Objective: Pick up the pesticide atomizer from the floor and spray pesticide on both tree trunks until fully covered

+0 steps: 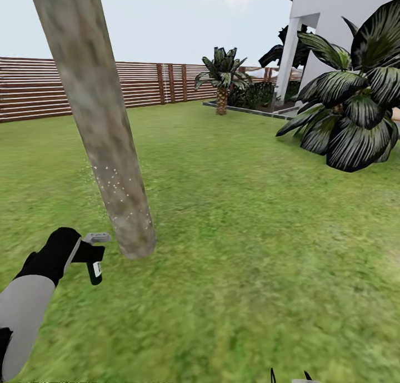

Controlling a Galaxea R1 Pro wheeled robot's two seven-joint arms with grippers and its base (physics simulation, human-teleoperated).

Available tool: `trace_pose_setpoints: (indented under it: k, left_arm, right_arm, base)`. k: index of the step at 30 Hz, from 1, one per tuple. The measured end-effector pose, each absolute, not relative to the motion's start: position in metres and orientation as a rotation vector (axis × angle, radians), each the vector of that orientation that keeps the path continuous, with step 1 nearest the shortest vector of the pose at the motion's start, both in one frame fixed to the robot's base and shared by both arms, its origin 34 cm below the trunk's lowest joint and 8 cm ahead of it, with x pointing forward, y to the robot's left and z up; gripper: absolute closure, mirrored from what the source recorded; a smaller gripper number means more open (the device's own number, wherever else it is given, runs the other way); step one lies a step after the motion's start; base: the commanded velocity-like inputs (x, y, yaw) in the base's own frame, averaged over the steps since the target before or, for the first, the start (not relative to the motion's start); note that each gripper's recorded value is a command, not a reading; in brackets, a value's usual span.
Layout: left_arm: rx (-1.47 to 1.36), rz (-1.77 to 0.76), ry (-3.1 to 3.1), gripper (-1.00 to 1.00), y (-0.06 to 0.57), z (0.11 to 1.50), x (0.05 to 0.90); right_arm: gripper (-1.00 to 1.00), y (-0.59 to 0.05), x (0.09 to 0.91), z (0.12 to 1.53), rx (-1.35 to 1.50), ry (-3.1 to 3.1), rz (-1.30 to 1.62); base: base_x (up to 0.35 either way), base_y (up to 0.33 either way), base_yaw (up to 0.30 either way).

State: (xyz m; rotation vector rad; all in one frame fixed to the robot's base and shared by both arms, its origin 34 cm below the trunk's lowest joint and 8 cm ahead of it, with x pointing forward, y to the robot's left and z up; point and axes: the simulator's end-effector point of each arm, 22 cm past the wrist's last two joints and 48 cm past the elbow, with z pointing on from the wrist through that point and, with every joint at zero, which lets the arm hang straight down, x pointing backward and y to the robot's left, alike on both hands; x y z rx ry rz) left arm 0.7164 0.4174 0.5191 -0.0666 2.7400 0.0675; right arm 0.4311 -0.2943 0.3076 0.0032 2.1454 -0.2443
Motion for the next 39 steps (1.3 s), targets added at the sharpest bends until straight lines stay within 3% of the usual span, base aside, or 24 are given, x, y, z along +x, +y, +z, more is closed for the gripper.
trace_pose_setpoints:
  k: [18,28,39]
  left_arm:
    - [-0.069,0.063,2.737,1.00,0.416,0.520,0.717]
    - [-0.055,0.081,2.704,1.00,0.416,0.532,0.726]
    - [-0.069,0.090,2.765,1.00,0.422,0.507,0.705]
  right_arm:
    - [-1.00,-0.294,0.431,0.307,0.003,2.146,-0.244]
    - [-1.00,-0.294,0.431,0.307,0.003,2.146,-0.244]
    - [-1.00,-0.296,0.431,0.308,0.001,2.146,-0.247]
  base:
    - [0.020,-0.229,0.006]
    - [0.035,-0.260,0.227]
    - [0.227,0.007,0.006]
